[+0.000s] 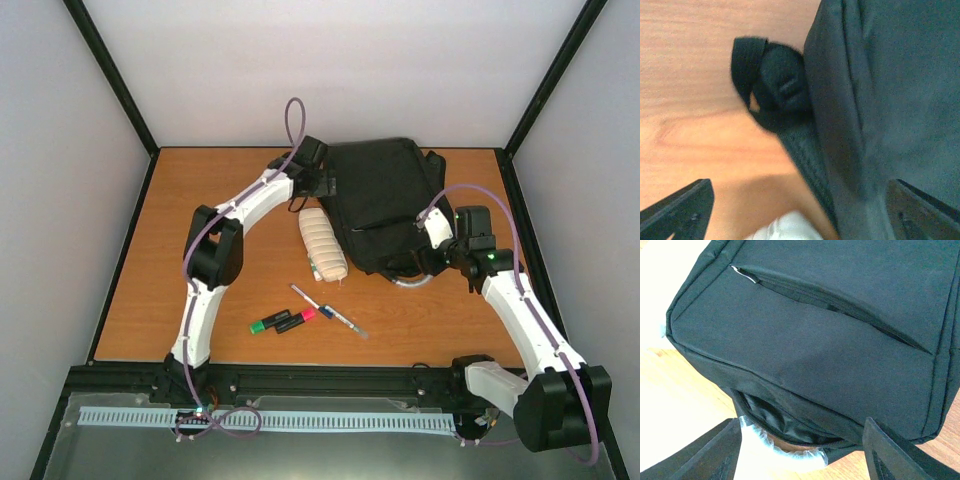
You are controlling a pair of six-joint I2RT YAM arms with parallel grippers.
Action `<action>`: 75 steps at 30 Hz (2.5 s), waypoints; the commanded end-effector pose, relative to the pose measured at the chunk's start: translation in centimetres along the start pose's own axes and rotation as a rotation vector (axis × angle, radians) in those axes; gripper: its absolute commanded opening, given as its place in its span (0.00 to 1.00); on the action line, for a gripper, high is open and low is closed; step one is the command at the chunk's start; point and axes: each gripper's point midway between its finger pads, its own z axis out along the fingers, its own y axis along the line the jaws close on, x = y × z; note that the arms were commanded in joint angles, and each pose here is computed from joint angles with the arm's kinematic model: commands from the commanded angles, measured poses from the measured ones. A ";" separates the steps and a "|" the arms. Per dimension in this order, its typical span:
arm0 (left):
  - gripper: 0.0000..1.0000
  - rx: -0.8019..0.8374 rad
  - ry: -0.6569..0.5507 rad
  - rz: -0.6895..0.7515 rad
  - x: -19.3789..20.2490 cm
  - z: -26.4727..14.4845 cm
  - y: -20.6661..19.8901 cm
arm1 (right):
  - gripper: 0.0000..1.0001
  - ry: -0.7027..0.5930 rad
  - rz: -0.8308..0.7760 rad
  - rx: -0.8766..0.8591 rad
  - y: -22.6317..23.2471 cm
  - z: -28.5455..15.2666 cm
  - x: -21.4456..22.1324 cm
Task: Pack the student bag
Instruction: Adjust the student bag at the center of the board, then pick up the stationery from the center of the board.
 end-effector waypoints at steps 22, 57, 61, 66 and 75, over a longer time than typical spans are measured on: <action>0.83 0.661 0.040 0.011 -3.0 6.5 -13.1 | 0.69 0.035 -0.011 -0.033 0.3 1.1 0.9; 0.59 0.156 0.333 -0.118 10.8 -7.0 2.5 | 0.69 -0.016 -0.035 -0.058 1.2 -0.3 0.1; 0.57 0.194 0.334 -0.136 11.0 -6.4 1.8 | 0.69 -0.014 -0.035 -0.058 1.2 -0.3 0.2; 0.57 0.199 0.356 -0.154 11.2 -5.1 1.3 | 0.69 -0.006 -0.034 -0.061 1.2 -0.2 0.3; 0.61 0.151 0.387 -0.199 11.9 -2.6 1.6 | 0.69 -0.003 -0.036 -0.051 1.1 -0.2 0.4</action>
